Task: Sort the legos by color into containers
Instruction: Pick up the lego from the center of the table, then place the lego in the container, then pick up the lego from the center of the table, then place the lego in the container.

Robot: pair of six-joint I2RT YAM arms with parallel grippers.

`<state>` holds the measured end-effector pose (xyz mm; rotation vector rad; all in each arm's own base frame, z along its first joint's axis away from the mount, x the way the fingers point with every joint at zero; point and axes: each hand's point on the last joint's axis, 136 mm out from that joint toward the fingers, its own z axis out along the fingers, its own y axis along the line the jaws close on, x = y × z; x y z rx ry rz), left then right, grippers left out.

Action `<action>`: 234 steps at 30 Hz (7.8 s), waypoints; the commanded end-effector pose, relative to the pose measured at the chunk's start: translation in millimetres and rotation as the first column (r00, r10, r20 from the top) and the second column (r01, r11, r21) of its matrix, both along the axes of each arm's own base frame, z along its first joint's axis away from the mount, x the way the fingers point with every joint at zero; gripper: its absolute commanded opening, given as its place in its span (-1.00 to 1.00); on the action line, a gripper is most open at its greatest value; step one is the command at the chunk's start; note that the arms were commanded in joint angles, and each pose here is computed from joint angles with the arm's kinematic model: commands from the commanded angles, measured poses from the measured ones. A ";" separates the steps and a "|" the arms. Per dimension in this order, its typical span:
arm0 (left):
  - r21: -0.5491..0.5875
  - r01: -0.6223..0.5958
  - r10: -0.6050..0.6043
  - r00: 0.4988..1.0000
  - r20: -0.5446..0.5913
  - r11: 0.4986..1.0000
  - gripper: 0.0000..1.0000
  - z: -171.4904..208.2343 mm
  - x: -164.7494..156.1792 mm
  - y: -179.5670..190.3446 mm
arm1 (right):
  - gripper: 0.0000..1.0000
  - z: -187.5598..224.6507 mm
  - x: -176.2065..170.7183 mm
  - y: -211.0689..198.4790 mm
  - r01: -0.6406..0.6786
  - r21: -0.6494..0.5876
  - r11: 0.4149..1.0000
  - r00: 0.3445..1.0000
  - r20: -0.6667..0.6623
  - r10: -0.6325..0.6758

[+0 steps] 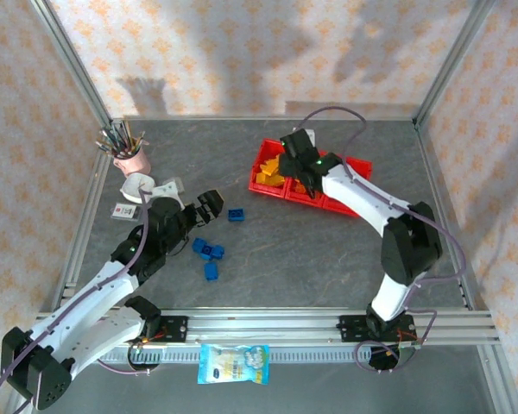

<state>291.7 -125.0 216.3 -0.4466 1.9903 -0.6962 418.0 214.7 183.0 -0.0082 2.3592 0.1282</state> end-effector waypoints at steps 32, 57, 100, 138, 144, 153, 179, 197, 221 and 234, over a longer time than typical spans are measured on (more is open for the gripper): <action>0.085 -0.211 0.214 0.976 -0.035 0.974 0.98 -18.8 -32.4 59.7 | 0.62 -123.3 -53.9 165.7 -0.239 -0.021 0.971 0.957 -0.178 0.231; 0.066 -0.152 0.154 0.987 -0.032 0.986 0.98 -14.2 -27.6 46.4 | -0.28 -107.8 -58.3 162.0 -0.239 0.004 0.971 0.959 -0.158 0.236; 0.038 0.299 -0.299 0.954 0.016 0.954 0.98 2.5 22.4 -102.3 | 0.34 -32.6 26.4 -170.2 0.421 0.061 0.905 0.907 -0.010 -0.421; 0.115 -0.156 0.164 0.984 -0.067 0.981 0.98 -30.3 -33.5 38.1 | 0.59 -77.1 -70.9 200.8 -0.353 0.164 0.921 0.929 -0.058 0.366; 0.110 -0.199 0.205 0.977 -0.052 0.974 0.98 -24.8 -39.2 51.4 | 0.57 -101.5 -50.5 222.9 -0.331 0.131 0.934 0.935 -0.087 0.344; 0.105 -0.220 0.225 0.974 -0.032 0.970 0.99 -21.7 -40.1 57.3 | 0.37 -132.4 -30.5 238.0 -0.331 0.053 0.942 0.936 -0.104 0.335; 0.057 -0.177 0.178 0.984 -0.012 0.983 0.98 -9.6 -37.6 47.3 | -0.50 -79.6 -34.0 218.1 -0.313 0.084 0.946 0.948 -0.029 0.316; -0.031 0.073 -0.072 0.997 0.031 0.997 0.98 10.5 -7.9 -19.7 | -0.48 -4.5 -57.8 6.1 0.039 0.158 0.987 0.998 0.042 -0.047; -0.033 0.329 -0.327 0.944 0.039 0.944 0.98 17.5 30.7 -124.6 | -0.48 -64.1 20.3 -180.1 0.447 0.040 0.894 0.894 -0.044 -0.446; -0.004 0.317 -0.317 0.948 0.037 0.948 0.98 20.0 35.7 -125.0 | 0.05 -47.8 41.5 -183.8 0.432 0.041 0.901 0.902 -0.024 -0.431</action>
